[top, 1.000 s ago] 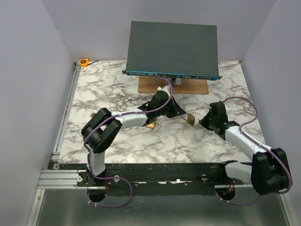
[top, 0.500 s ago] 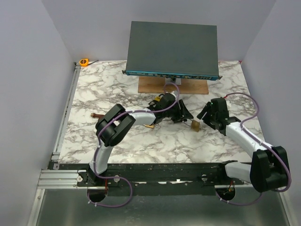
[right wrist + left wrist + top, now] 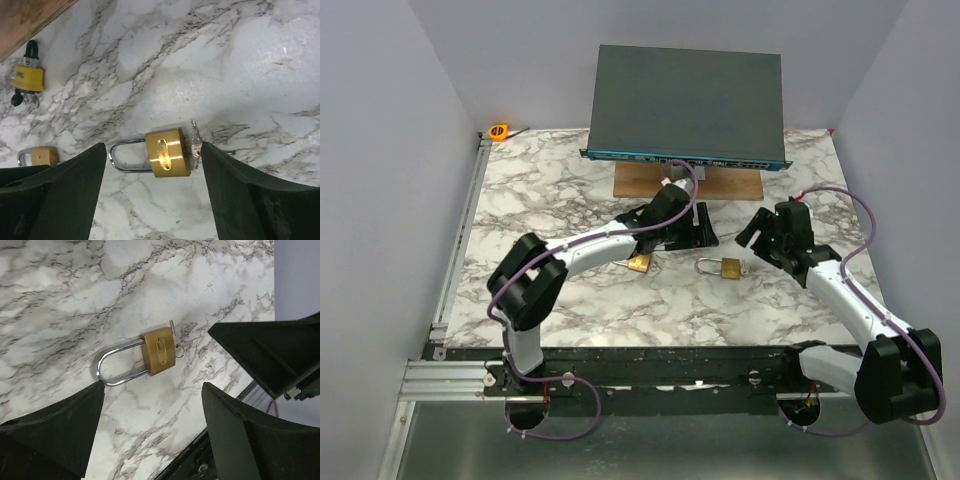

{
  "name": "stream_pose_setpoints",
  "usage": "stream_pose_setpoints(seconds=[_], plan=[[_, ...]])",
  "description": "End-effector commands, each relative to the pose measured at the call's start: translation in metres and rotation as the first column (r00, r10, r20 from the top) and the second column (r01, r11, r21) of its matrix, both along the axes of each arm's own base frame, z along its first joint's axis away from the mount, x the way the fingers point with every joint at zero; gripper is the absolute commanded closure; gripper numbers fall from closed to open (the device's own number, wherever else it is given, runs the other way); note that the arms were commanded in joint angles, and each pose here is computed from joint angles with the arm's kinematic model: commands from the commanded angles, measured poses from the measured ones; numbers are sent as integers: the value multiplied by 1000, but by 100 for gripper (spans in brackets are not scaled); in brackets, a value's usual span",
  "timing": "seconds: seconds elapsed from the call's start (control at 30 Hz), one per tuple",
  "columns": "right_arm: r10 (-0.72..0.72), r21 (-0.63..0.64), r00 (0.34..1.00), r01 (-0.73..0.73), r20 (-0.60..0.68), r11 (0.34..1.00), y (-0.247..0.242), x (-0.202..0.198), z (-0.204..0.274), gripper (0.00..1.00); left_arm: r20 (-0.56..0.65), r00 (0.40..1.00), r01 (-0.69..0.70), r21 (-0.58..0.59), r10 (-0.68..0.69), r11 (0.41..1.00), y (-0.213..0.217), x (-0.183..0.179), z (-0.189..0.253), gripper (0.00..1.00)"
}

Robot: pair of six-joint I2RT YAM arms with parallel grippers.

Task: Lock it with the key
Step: Place the lock at the center of the board, then pick up the lock from the center of the board.

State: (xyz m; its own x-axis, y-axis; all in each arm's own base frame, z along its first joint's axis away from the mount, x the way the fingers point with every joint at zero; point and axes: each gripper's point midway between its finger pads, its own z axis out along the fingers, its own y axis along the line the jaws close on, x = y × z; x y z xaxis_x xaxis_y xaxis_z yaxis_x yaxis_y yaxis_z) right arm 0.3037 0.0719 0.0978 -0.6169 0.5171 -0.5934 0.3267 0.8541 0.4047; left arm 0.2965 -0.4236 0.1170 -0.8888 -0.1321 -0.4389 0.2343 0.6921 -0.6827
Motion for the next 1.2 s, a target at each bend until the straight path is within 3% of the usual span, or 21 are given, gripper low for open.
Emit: stream_pose_setpoints(seconds=[0.0,0.23,0.47,0.6,0.73,0.93,1.1,1.17], plan=[[91,21,996,-91,20,996,15,4,19,20,101,994,-60,179,42,982,49,-8,11,23],[178,19,983,-179,45,984,58,1,26,20,115,947,-321,340,300,884,169,-14,-3,28],[269,-86,963,-268,0,960,168,-3,0,19,71,864,-496,298,499,816,262,-23,-14,27],[265,-104,964,-264,4,959,224,9,-21,18,110,839,-541,263,533,799,288,-22,7,27],[245,-199,969,-247,-33,948,256,24,-45,18,143,830,-558,245,539,793,304,-22,22,27],[211,-294,974,-224,-77,929,263,33,-75,19,138,828,-560,213,543,801,314,-23,25,27],[210,-338,973,-229,-92,913,265,32,-78,34,117,829,-558,188,546,808,314,-24,25,27],[211,-358,973,-230,-92,905,264,29,-77,34,108,831,-557,183,546,810,312,-24,24,27]])
